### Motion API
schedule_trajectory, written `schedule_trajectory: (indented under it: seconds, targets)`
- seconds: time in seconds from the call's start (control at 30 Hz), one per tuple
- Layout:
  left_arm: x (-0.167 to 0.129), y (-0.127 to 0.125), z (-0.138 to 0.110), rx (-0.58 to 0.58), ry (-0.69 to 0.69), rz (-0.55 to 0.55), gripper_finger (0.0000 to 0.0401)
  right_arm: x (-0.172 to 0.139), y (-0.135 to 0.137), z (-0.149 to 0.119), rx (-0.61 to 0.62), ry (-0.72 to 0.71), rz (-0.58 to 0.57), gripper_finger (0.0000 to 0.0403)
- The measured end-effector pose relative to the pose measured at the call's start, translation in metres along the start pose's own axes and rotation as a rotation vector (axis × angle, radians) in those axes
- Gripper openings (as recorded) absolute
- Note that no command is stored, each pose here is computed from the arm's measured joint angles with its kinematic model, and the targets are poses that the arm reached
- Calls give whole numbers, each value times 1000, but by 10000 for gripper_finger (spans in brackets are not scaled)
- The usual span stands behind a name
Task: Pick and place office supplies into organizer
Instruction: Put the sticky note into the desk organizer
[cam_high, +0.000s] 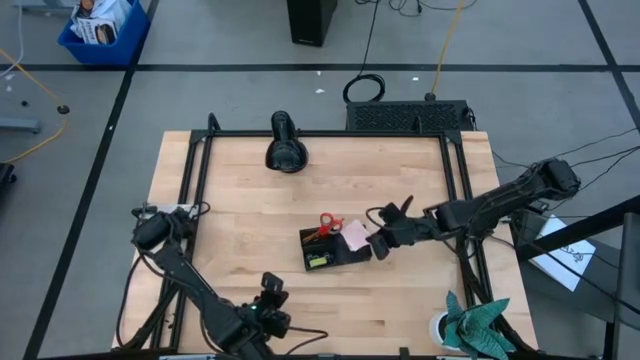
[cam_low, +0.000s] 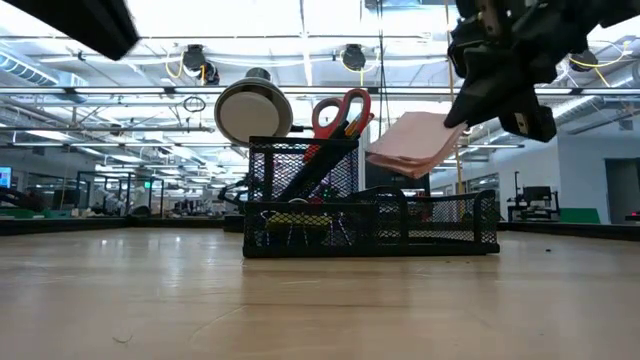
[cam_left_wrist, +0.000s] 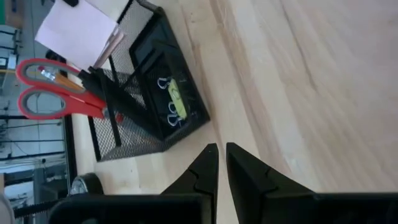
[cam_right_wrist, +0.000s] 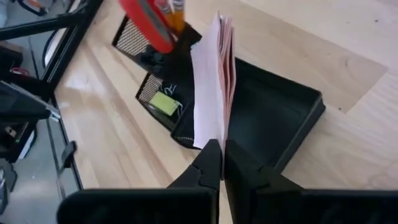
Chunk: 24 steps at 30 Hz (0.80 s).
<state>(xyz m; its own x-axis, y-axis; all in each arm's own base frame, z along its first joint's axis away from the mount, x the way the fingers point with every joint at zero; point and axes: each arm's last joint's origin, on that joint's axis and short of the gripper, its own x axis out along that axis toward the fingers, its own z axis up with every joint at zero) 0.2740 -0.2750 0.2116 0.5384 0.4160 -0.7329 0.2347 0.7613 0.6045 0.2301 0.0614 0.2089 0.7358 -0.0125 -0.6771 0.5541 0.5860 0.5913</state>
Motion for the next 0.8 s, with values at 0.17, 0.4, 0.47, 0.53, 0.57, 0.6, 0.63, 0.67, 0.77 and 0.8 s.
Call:
schedule_trajectory:
  seconds: [0.17,0.4,0.47,0.53,0.57,0.6,0.63,0.67,0.77,0.8]
  targets:
    - [-6,-4,-4,29,-4,18,37,7,-5,3,36,14,-32,0]
    - [-8,-6,-5,18,-9,22,37,22,-7,-6,86,81,-62,0]
    - [-8,-6,-5,18,-9,23,37,24,-8,-7,104,97,-68,0]
    - [-8,-6,-4,18,-13,33,37,25,-7,-8,129,111,-60,0]
    - [-8,-5,-5,18,-14,37,37,25,-7,-8,138,114,-59,0]
    - [-8,-5,-5,18,-14,37,37,25,-7,-8,146,113,-59,0]
    - [-8,-5,-5,17,-15,38,37,25,-7,-8,149,113,-59,0]
    - [-8,-5,-5,17,-14,38,37,25,-7,-8,148,112,-59,0]
    - [-8,-5,-4,16,-15,38,37,25,-7,-7,134,111,-59,4]
    - [-8,-5,-4,16,-15,38,37,25,-7,-7,130,110,-60,7]
